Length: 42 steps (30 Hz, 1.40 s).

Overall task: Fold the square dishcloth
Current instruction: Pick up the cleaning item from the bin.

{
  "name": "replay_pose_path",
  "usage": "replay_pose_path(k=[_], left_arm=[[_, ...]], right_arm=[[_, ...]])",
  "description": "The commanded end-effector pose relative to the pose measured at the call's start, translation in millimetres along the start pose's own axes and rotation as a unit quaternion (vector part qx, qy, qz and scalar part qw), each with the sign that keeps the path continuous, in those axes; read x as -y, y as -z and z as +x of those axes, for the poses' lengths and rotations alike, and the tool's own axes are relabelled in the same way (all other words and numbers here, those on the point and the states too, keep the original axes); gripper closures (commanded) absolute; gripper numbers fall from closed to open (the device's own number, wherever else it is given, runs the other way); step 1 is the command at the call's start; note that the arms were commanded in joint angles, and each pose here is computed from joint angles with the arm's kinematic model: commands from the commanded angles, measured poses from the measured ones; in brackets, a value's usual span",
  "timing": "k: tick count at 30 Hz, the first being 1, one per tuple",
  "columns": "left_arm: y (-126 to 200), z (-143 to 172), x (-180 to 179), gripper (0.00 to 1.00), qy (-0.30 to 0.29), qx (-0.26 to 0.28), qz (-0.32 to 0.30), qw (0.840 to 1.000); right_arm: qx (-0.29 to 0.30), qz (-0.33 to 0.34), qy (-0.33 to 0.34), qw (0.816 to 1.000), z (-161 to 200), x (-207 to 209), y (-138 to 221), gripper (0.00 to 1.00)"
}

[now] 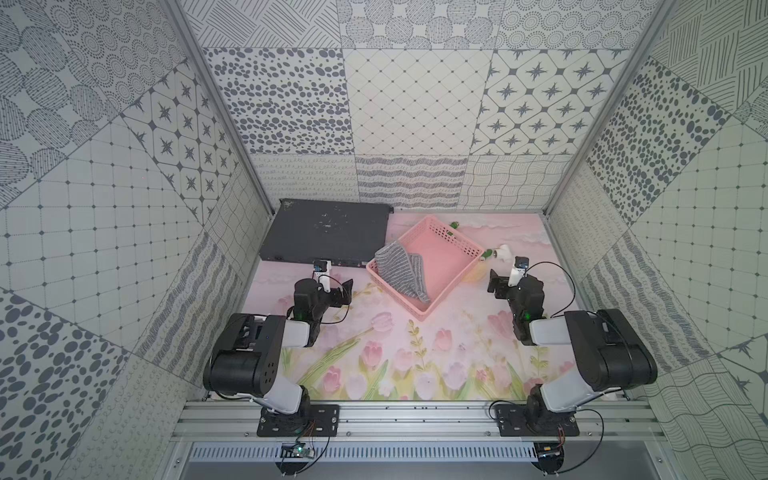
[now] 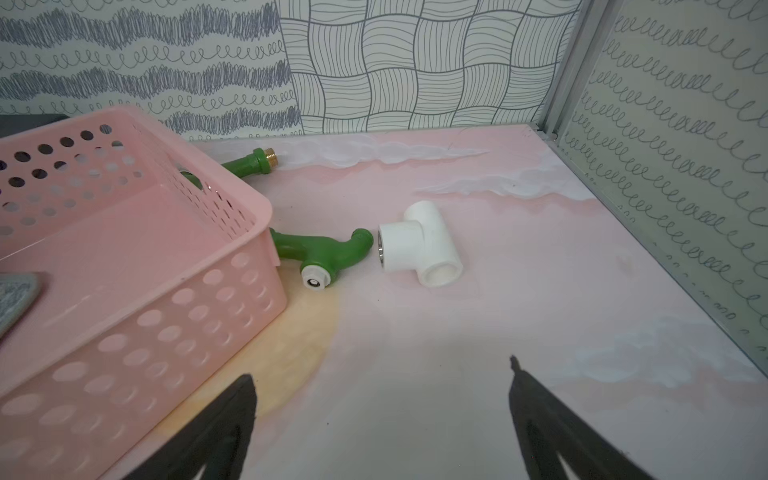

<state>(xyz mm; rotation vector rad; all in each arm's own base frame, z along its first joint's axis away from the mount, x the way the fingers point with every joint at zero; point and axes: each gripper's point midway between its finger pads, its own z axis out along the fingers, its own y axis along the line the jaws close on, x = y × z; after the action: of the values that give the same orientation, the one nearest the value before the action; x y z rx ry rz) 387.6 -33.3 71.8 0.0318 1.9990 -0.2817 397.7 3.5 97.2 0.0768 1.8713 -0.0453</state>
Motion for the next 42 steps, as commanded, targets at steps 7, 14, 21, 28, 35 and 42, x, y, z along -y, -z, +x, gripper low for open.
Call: replay_pose_path(k=[7,14,21,28,35,42], left_arm=[[-1,-2,2,0.01,-0.002,0.001,0.008,1.0],[-1,-1,2,0.01,-0.002,0.0,0.007,1.0],[-1,-2,2,0.01,-0.002,0.001,0.007,1.0],[-1,-1,2,0.01,-0.001,0.0,0.007,1.0],[-1,-2,1,0.01,-0.002,0.001,0.007,1.0],[8,-11,3,0.01,-0.001,0.015,0.002,1.0]], right_arm=[[0.018,-0.008,0.004,1.0,-13,-3,-3,0.03],[0.018,-0.008,0.004,1.0,-13,-3,-3,0.03],[0.018,-0.008,0.005,1.0,-14,-3,-4,0.03],[0.017,-0.016,0.009,1.0,-17,-6,-3,0.03],[0.031,0.03,-0.007,0.999,-47,11,17,0.03],[0.029,0.093,-0.045,0.994,-79,29,44,0.03]])
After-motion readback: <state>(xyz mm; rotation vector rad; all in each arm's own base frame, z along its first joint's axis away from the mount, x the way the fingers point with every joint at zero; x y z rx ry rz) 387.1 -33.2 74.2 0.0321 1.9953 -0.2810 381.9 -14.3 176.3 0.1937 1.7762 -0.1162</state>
